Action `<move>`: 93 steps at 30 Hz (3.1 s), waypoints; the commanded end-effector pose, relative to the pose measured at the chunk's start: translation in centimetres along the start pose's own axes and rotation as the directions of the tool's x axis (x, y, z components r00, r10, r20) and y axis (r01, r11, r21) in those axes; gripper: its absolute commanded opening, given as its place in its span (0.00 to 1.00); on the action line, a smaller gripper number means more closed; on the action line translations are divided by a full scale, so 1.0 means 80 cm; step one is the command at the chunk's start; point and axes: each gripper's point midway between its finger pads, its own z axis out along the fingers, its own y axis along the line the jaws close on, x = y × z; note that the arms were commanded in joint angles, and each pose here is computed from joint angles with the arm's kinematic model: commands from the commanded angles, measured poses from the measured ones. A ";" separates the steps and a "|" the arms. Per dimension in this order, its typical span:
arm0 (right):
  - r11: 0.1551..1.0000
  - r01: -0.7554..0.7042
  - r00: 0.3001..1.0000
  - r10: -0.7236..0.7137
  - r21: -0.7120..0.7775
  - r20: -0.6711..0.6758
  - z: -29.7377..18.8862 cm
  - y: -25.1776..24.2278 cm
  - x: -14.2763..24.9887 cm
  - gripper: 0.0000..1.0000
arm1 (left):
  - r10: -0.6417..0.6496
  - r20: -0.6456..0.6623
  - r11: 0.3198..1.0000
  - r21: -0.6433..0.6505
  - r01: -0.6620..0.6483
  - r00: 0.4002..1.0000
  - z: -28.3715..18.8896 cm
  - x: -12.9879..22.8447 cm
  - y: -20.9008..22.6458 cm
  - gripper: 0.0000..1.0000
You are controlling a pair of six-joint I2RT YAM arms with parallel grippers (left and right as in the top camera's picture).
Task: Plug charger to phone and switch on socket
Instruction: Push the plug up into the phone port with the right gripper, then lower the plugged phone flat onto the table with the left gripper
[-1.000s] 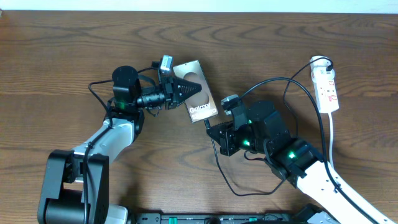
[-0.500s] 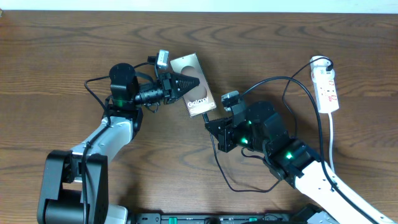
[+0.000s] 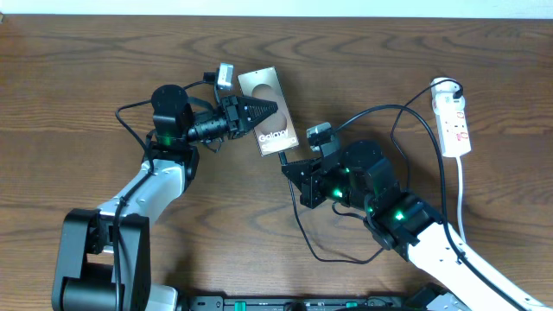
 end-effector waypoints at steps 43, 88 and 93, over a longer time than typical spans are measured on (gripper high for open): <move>0.974 -0.004 0.977 -0.045 0.228 0.210 -0.084 -0.021 -0.064 0.60 | 0.121 -0.135 0.992 0.044 -0.116 0.984 0.022 0.055 0.000 0.07; 0.887 -0.103 0.942 -0.059 0.451 0.331 -0.240 -0.044 -0.014 0.76 | -0.100 -0.271 0.887 -0.461 -0.037 0.957 0.034 0.149 0.242 0.23; 0.887 -0.103 0.942 -0.059 0.451 0.331 -0.240 -0.044 -0.014 0.77 | -0.098 -0.268 0.884 -0.466 -0.040 0.958 0.034 0.147 0.243 0.35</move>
